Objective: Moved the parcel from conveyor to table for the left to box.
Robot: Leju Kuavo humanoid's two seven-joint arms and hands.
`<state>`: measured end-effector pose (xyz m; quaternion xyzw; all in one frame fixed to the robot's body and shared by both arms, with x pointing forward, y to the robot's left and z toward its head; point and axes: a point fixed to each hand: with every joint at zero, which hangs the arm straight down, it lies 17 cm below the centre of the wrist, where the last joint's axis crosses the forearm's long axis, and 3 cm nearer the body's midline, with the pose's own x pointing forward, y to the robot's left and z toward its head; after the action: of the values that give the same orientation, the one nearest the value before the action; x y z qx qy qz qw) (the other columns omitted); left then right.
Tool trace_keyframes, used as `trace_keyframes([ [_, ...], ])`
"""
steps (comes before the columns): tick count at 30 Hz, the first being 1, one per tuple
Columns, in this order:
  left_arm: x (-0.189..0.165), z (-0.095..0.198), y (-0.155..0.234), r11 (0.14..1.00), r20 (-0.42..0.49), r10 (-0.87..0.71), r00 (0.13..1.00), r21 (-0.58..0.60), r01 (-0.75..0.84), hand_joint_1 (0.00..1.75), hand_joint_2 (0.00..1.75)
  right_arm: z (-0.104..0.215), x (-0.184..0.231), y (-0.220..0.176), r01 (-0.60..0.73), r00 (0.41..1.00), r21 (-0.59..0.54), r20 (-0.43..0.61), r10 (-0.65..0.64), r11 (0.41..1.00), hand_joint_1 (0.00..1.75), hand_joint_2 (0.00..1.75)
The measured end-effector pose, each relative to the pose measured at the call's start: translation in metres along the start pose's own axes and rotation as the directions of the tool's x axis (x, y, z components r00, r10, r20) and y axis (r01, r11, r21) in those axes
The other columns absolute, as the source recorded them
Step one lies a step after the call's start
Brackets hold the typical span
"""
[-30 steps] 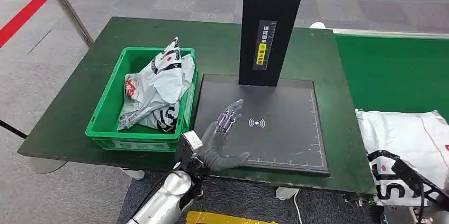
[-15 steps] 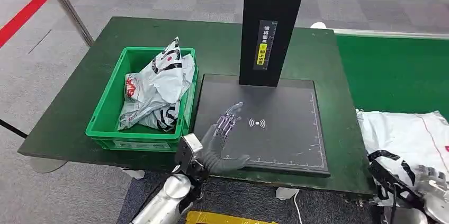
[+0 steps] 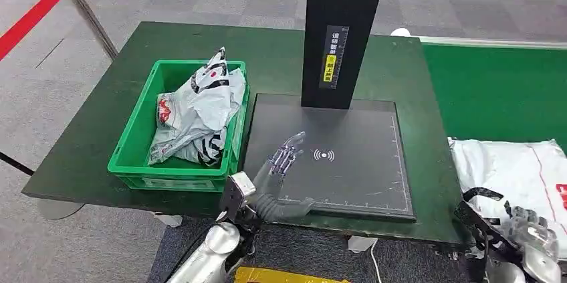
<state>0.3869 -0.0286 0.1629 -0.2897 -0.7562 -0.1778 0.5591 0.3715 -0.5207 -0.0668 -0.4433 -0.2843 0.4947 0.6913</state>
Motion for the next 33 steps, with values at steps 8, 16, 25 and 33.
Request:
trace_keyframes([
  [8,-0.001,0.0,0.0,1.0,-0.002,0.001,1.0,-0.004,-0.001,0.0,1.75,0.003,0.012,0.01,0.04,0.999,0.021,0.021,-0.041,0.999,1.75,1.75],
  [16,-0.001,0.001,0.001,1.0,-0.004,0.001,1.0,-0.002,-0.001,0.0,1.75,-0.001,0.016,0.002,0.058,0.998,0.011,0.034,-0.058,0.998,1.75,1.75],
  [25,-0.005,0.002,0.002,1.0,-0.012,0.003,1.0,0.004,-0.003,0.0,1.75,-0.001,0.024,0.003,0.091,0.995,0.011,0.05,-0.092,0.996,1.75,1.75],
  [33,-0.008,0.005,0.002,1.0,-0.019,-0.008,1.0,0.015,0.008,0.0,1.75,0.0,0.031,0.001,0.123,0.99,-0.009,0.071,-0.122,0.992,1.75,1.75],
])
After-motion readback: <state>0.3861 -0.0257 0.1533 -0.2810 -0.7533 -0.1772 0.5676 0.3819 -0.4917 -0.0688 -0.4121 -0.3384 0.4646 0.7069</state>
